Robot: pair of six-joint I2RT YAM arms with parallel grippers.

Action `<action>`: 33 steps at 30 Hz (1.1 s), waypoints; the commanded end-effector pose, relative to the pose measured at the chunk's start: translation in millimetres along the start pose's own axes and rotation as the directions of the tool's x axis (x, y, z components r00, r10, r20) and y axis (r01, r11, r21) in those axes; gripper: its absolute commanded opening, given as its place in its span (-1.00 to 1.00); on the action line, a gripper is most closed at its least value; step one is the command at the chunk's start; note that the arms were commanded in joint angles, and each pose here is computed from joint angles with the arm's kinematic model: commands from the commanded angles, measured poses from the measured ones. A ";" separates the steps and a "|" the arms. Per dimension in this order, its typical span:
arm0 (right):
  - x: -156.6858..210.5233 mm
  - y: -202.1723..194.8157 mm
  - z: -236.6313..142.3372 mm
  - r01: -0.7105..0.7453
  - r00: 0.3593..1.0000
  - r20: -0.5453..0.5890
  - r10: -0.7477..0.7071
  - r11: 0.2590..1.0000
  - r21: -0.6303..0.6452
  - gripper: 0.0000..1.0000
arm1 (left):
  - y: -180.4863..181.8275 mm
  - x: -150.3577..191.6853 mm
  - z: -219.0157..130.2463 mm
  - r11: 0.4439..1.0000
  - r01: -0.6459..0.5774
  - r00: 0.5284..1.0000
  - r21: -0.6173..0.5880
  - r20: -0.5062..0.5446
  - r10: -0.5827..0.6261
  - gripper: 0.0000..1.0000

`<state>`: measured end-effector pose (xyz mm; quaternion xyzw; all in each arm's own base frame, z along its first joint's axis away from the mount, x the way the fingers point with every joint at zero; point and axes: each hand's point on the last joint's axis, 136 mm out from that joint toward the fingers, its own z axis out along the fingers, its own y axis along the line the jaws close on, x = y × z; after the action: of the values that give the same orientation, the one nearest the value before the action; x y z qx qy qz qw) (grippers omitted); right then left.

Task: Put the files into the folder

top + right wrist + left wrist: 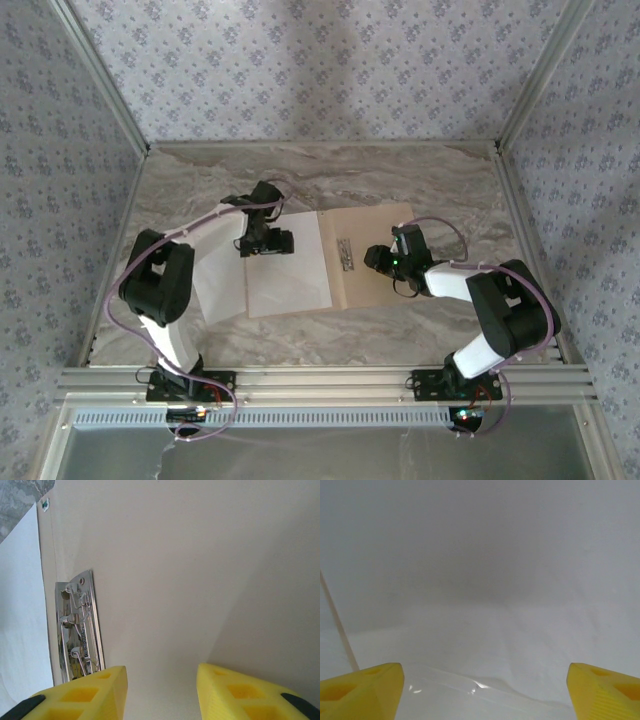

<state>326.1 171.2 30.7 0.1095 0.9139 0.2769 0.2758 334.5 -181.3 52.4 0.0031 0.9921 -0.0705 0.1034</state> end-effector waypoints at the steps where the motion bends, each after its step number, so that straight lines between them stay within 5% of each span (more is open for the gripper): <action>1: 45.3 -40.7 3.8 -0.037 0.989 -0.137 0.057 0.989 0.142 -0.12 | -1.6 -13.3 8.3 0.999 -0.003 1.000 -0.036 0.030 0.004 0.74; 33: 46.8 -40.2 4.7 -0.040 0.988 -0.142 0.060 0.990 0.138 -0.11 | -17.1 -8.1 35.3 0.992 -0.123 0.992 0.010 -0.029 0.123 0.67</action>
<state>326.7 172.2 31.0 0.1092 0.9132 0.2784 0.2769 349.1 -188.7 24.7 0.0432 0.9929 -0.0487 0.0998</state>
